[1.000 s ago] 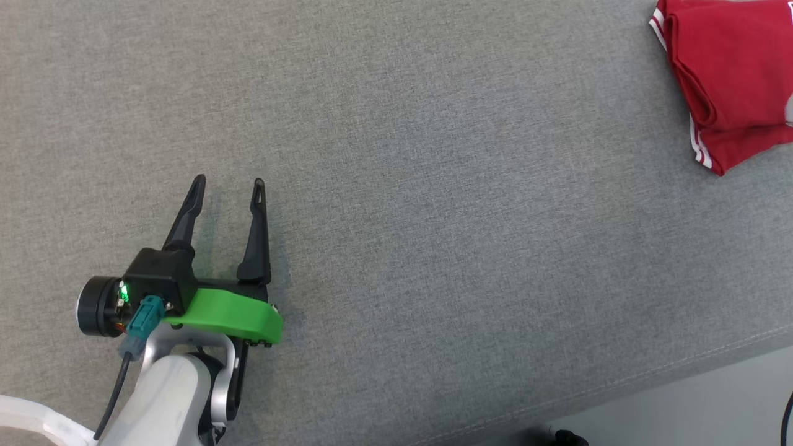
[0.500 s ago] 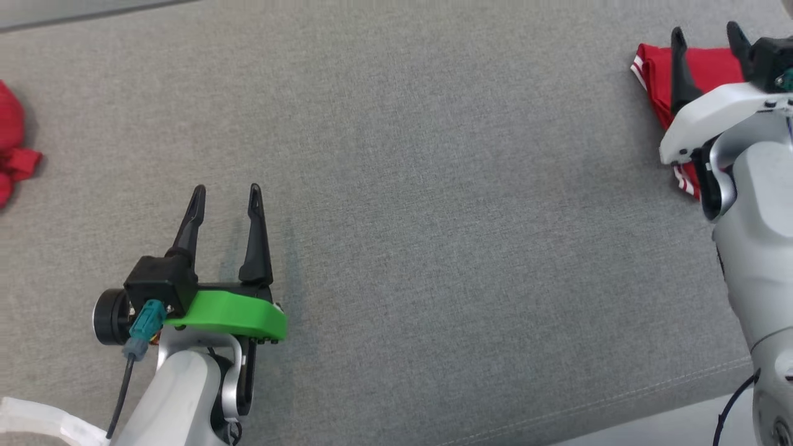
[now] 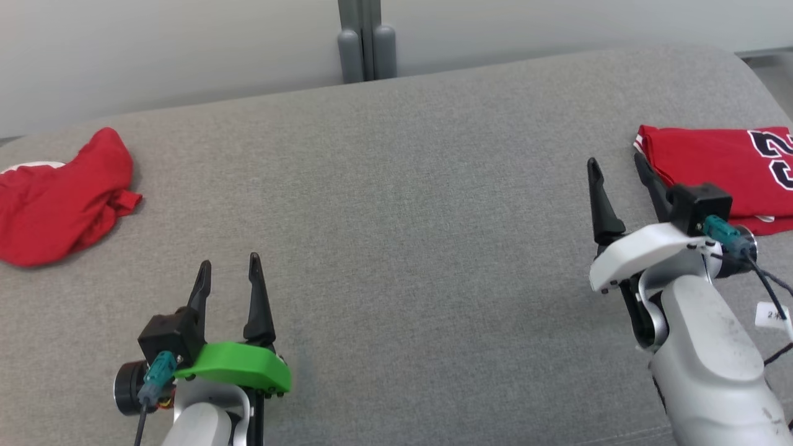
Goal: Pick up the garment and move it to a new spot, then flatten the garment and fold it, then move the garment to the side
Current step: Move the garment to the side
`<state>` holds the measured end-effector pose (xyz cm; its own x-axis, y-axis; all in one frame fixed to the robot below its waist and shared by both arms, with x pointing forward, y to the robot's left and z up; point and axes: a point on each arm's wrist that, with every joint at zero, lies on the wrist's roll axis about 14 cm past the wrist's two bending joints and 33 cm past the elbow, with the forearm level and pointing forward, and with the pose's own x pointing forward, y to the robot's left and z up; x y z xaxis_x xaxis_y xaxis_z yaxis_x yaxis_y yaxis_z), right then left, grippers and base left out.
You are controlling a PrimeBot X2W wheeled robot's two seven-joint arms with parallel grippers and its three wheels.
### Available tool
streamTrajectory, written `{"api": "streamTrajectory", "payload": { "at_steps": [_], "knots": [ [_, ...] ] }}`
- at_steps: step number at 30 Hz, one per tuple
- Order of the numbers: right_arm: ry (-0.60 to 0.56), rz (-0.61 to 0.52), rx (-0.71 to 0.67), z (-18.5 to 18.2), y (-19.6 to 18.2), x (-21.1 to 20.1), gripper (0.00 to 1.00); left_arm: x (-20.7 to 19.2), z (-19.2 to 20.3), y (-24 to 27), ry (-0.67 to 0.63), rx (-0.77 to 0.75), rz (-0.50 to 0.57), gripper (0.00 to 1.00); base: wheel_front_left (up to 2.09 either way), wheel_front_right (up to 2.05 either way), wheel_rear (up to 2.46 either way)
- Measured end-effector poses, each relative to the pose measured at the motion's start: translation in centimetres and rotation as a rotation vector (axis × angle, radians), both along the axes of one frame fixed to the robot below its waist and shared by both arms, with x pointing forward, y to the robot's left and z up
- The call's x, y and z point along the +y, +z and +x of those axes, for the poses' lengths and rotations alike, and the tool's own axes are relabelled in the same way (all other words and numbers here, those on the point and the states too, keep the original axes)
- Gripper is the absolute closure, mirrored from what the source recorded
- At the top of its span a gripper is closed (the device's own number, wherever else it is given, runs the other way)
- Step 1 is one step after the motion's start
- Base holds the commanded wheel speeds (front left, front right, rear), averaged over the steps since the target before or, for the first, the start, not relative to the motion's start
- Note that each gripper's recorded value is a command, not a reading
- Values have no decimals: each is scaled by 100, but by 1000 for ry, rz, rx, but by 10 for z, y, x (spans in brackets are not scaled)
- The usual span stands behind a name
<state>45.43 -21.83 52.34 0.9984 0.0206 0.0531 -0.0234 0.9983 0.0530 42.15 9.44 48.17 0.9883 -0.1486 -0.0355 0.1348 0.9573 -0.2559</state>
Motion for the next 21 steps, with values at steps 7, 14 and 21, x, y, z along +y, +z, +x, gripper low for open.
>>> {"api": "streamTrajectory", "payload": {
  "at_steps": [7, 14, 21],
  "knots": [
    [22, 57, -54, -36, 2, 24, 0, 19, -29, 3, 50, -5, 0, 0, 0, 0, 0],
    [67, 48, -34, -63, -5, 47, 0, 34, -52, 1, 92, -5, 10, 0, 0, 0, 0],
    [131, 144, -14, -80, -7, 70, 0, 41, -63, 3, 119, -14, 16, 0, 0, 0, 0]
  ]
}}
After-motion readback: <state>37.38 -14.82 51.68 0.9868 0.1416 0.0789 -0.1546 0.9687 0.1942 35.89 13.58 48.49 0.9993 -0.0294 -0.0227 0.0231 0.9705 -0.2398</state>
